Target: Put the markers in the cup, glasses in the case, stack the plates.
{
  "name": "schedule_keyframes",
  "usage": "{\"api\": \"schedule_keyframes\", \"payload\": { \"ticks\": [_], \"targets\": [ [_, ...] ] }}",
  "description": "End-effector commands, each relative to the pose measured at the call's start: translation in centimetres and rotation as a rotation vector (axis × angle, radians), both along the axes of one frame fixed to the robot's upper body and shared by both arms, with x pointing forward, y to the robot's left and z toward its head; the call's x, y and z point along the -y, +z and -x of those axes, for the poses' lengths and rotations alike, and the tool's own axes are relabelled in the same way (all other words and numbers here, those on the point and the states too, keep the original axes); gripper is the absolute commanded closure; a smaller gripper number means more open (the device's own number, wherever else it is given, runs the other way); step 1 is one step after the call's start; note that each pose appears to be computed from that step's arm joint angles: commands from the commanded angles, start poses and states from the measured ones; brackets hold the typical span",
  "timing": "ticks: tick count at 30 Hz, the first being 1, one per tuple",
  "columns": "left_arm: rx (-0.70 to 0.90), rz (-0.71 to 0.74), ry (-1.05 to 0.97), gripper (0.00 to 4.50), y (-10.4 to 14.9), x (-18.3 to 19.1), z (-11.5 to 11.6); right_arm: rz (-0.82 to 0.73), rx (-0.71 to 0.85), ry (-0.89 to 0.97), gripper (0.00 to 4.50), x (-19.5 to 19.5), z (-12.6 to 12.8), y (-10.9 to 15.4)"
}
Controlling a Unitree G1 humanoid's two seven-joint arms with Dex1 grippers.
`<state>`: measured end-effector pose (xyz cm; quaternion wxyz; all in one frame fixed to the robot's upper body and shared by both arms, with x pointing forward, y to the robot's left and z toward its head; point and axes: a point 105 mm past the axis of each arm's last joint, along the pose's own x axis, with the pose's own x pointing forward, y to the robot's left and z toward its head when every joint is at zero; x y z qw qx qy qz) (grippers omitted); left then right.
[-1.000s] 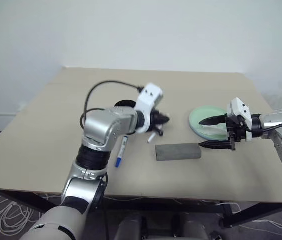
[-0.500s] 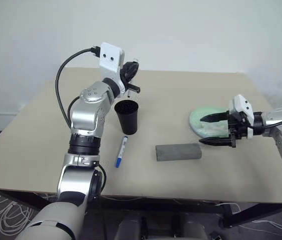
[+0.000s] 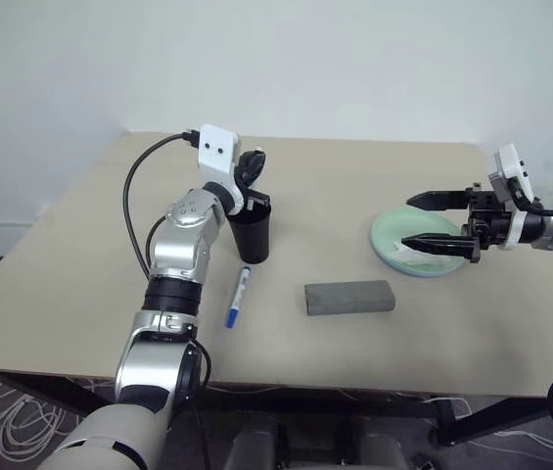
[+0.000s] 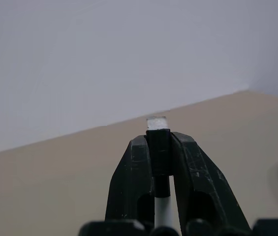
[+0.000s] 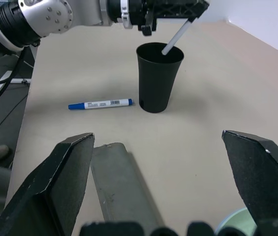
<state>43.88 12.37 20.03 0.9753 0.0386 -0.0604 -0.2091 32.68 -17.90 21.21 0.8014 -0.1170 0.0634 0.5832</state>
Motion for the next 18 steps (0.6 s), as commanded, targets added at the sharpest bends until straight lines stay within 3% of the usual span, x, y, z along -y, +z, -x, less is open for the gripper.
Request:
{"api": "schedule_keyframes", "payload": {
  "ticks": [1, 7, 8, 18],
  "targets": [
    [0.039, 0.023, -0.019, 4.38, 1.1, 0.2, 0.1, -0.019, 0.056, 0.000, 0.00, 0.2, 0.2, 1.5],
    [0.005, 0.026, -0.041, 4.38, 0.1, 0.3, 0.2, -0.013, 0.056, -0.002, 0.00, 0.1, 0.1, 1.4],
    [-0.002, 0.029, -0.045, 3.66, 0.0, 0.3, 0.3, -0.012, 0.056, -0.002, 0.00, 0.1, 0.1, 1.4],
    [-0.015, 0.018, -0.053, 0.39, -0.4, 0.5, 0.4, -0.002, 0.057, -0.004, 0.00, 0.0, -0.1, 1.1]
  ]
}}
